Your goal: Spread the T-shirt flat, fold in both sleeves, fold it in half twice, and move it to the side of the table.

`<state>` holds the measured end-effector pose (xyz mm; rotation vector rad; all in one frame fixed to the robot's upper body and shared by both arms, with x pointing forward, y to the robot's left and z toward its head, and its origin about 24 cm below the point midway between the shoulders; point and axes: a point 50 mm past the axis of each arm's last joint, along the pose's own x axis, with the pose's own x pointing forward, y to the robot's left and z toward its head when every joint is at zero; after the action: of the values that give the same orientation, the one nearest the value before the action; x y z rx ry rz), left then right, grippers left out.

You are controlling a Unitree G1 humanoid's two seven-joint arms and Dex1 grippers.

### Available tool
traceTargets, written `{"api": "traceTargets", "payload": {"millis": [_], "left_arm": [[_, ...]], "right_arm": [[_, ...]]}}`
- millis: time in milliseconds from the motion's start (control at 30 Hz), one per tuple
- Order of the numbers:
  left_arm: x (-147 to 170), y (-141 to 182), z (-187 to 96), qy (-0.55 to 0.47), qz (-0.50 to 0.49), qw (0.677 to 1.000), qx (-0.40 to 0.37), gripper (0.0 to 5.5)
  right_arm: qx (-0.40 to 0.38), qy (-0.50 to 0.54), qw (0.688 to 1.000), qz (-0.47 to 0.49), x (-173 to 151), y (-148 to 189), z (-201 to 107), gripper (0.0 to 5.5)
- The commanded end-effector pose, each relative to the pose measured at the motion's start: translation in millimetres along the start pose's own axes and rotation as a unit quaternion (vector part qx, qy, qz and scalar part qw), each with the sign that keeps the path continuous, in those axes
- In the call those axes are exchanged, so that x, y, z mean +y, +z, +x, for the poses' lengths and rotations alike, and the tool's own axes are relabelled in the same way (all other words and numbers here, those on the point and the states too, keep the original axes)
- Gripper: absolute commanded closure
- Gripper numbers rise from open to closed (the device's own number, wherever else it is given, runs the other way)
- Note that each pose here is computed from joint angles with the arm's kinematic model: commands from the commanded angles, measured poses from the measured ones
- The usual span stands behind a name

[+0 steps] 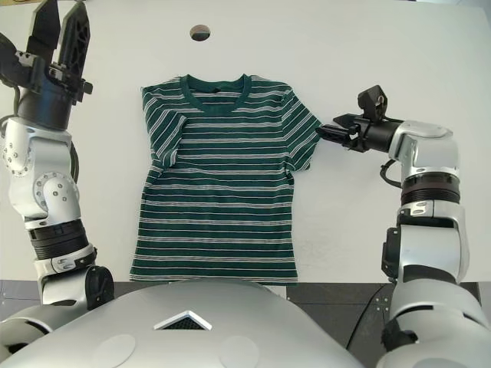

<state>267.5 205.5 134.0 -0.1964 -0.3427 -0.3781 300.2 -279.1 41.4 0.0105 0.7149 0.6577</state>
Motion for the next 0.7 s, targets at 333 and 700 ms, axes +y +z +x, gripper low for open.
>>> {"api": "traceTargets", "payload": {"millis": [333, 700], "left_arm": [[-6.0, -5.3, 1.3, 0.022, -0.028, 0.999, 0.010, 2.97], [-8.0, -7.3, 3.8, 0.020, -0.031, 0.999, 0.016, 2.97]], "right_arm": [[0.037, 0.033, 0.999, 0.023, 16.9, -18.7, 11.2, 3.89], [0.030, 0.035, 0.999, 0.017, 19.1, -16.2, 12.7, 5.35]]}}
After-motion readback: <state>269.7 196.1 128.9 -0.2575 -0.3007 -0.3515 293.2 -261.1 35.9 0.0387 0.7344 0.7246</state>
